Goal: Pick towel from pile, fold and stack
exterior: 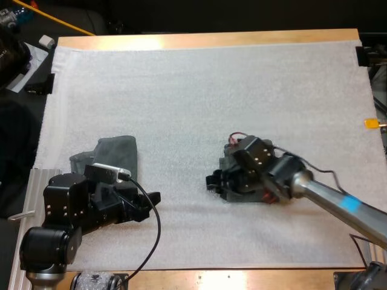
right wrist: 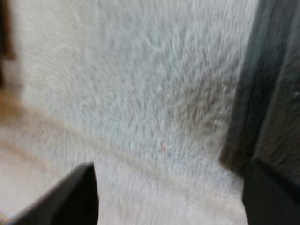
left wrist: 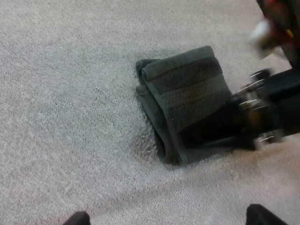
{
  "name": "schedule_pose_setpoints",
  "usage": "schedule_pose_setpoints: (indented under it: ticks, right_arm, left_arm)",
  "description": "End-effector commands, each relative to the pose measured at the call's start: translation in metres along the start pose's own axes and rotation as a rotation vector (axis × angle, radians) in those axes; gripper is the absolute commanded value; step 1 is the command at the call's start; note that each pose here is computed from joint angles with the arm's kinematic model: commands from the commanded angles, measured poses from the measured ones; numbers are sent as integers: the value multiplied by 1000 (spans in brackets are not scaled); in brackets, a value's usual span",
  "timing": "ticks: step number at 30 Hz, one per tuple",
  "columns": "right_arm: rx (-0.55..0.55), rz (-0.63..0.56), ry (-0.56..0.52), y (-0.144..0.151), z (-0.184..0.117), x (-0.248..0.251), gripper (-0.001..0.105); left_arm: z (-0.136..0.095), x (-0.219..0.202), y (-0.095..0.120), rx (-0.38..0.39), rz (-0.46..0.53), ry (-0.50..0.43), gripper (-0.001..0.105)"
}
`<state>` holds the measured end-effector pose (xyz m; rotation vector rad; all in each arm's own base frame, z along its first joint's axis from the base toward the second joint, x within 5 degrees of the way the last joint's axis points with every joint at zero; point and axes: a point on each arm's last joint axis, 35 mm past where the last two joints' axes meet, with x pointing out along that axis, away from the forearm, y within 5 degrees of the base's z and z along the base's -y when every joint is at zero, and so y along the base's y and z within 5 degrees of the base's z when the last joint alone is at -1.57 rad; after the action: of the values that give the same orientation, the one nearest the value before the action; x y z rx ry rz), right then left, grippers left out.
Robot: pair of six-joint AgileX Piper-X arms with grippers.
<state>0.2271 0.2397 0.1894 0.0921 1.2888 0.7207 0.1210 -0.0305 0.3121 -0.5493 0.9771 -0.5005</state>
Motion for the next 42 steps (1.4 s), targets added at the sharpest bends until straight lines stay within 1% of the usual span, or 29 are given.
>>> schedule_pose_setpoints:
  ticks: [1, 5, 11, 14, 18, 23, 25, 26, 31, 35, 37, 38, 39, 42]
  right_arm:
    - [-59, -101, -56, 6, -5, -34, 63]
    - [-114, -182, -90, 11, -16, -73, 64]
    - [-157, -228, -131, 17, -40, -126, 64]
    - [-145, -192, -151, 20, -35, -124, 64]
    - [-147, -168, -209, 25, -56, -163, 64]
    - [-146, -177, -258, 24, -80, -196, 64]
    - [-149, -196, -272, 23, -86, -204, 64]
    - [-148, -205, -283, 23, -89, -208, 64]
    - [-150, -276, -320, 19, -100, -219, 64]
    - [-151, -322, -331, 17, -103, -222, 64]
    - [-147, -322, -331, 17, -102, -222, 64]
    - [-145, -315, -334, 17, -101, -221, 64]
    - [-144, -311, -336, 17, -101, -221, 65]
    - [-142, -315, -331, 17, -101, -221, 66]
  left_arm:
    - [0, -1, -1, 8, -15, 2, 63]
    - [0, 0, -1, 9, -16, 3, 63]
    - [1, 1, -1, 21, -23, 4, 63]
    - [0, -1, -2, 20, -15, -2, 63]
    - [2, 0, -2, 22, -19, -6, 64]
    - [3, 1, -2, 23, -20, -1, 65]
    - [4, 2, -2, 21, -26, 3, 70]
    - [4, 3, -1, 18, -28, 7, 71]
    - [12, 14, -3, 12, -63, 32, 71]
    - [21, 32, -11, 22, -104, 61, 71]
    - [25, 44, -13, 25, -115, 84, 72]
    - [24, 42, -11, 24, -111, 84, 72]
    - [27, 49, -9, 25, -118, 100, 72]
    - [32, 74, -14, 39, -135, 148, 72]
